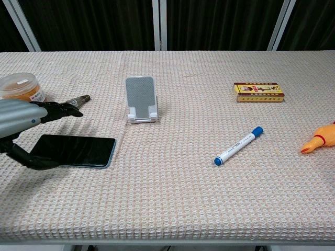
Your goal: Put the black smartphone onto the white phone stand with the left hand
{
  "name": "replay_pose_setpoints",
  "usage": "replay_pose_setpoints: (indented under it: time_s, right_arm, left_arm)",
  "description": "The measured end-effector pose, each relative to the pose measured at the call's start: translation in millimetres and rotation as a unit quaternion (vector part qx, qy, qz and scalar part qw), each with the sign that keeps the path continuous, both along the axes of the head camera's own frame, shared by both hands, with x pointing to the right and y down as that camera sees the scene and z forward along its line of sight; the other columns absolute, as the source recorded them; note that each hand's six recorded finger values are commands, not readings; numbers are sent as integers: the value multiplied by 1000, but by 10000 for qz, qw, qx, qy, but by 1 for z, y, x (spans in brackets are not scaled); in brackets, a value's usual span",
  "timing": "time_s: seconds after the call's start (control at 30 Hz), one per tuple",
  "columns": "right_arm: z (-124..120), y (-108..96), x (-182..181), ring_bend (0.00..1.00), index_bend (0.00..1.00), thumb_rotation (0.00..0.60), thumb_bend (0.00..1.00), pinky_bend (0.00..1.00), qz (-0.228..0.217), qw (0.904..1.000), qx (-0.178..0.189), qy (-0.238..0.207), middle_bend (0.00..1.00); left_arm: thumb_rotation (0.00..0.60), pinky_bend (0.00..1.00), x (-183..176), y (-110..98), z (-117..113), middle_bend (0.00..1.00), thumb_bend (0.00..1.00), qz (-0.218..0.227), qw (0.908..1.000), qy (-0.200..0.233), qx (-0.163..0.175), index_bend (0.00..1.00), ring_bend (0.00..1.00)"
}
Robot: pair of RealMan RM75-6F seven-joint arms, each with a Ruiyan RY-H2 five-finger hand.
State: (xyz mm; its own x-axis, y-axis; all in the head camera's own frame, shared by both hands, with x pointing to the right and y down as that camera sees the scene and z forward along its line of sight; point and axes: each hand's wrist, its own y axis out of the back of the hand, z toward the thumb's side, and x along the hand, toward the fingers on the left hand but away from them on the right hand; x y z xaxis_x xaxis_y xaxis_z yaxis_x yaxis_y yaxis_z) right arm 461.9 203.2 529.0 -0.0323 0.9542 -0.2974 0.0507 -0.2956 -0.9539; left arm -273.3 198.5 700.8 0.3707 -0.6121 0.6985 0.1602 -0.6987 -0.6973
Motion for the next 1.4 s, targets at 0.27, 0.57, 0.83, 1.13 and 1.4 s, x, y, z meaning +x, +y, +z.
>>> replay_pose_setpoints:
  time_s: [0.27, 0.57, 0.83, 1.13, 1.4]
  right_arm:
    - [1, -1, -1, 0, 0, 600, 320, 0, -20, 10000, -9, -5, 0]
    - [-1, -1, -1, 0, 0, 600, 322, 0, -10, 10000, 33, -16, 0]
    - [0, -1, 1, 0, 0, 600, 325, 0, 13, 10000, 7, -16, 0]
    - [4, -1, 2, 0, 0, 600, 326, 0, 28, 10000, -25, -17, 0]
    - [7, 1, 2, 0, 0, 600, 327, 0, 32, 10000, -72, -22, 0]
  left_arm:
    - [378, 105, -1, 2, 4, 0, 170, 9, 9999, -107, -77, 0, 0]
    - [372, 105, -3, -1, 8, 0, 171, 172, 9990, -422, -37, 52, 0]
    - [372, 105, -4, -3, 15, 0, 175, 156, 9978, -642, -76, 123, 0]
    - [379, 105, -7, -2, 19, 0, 187, 252, 9962, -833, 13, 269, 0]
    - [428, 105, -8, 2, 21, 0, 190, 332, 9956, -874, 55, 317, 0]
